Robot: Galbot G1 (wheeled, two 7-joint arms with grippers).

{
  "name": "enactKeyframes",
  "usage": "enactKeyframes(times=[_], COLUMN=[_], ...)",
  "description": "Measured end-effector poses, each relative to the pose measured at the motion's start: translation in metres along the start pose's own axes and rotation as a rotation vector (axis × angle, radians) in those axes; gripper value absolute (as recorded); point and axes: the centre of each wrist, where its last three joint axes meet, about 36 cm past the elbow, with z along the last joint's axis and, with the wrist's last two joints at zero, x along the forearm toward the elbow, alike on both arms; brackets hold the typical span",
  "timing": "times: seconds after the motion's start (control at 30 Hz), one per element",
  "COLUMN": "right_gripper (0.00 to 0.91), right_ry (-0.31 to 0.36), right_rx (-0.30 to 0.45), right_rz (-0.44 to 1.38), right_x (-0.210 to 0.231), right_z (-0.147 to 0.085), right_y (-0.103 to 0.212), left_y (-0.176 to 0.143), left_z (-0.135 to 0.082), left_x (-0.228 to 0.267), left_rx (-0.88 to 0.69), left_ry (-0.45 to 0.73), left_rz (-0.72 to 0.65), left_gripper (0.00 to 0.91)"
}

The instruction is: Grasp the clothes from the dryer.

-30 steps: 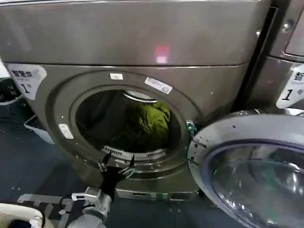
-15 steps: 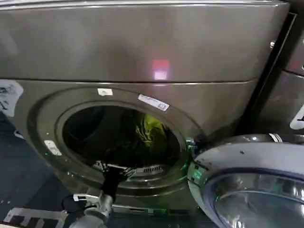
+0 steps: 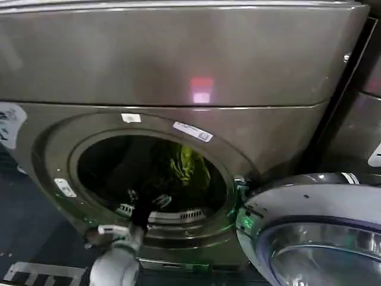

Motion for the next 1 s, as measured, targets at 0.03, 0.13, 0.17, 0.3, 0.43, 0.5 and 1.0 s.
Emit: enactKeyframes(times=[0.03,0.13,0.17,0.3,0.43,0.5,1.0], right_gripper=[0.907,0.907,0.907,0.907,0.907,0.907,0.907], right_ry=[0.000,-0.001,-0.001,-0.002,-0.007,-0.007,-0.006], right_rx=[0.001,0.004,0.004,0.006,0.012,0.012,0.010], right_rz=[-0.001,0.001,0.001,0.001,-0.001,-0.001,-0.018], right_x=[0.000,0.000,0.000,0.000,0.000,0.001,0.002], right_z=[0.000,-0.001,-0.001,-0.001,-0.001,0.000,0.006], right_y=[0.000,-0.001,-0.001,-0.001,-0.001,-0.001,0.005], left_y=[0.001,0.003,0.004,0.006,0.009,0.013,0.046], left_z=[-0.001,-0.005,-0.006,-0.013,-0.018,-0.017,-0.028], left_x=[-0.008,-0.032,-0.038,-0.065,-0.090,-0.101,-0.182], left_rx=[-0.001,-0.003,-0.003,-0.007,-0.014,-0.021,-0.269], left_ry=[0.001,-0.003,-0.005,-0.007,0.010,0.028,0.157], left_rz=[-0.002,-0.008,-0.009,-0.016,-0.013,-0.015,0.298], left_gripper=[0.907,0.907,0.907,0.907,0.907,0.907,0.907])
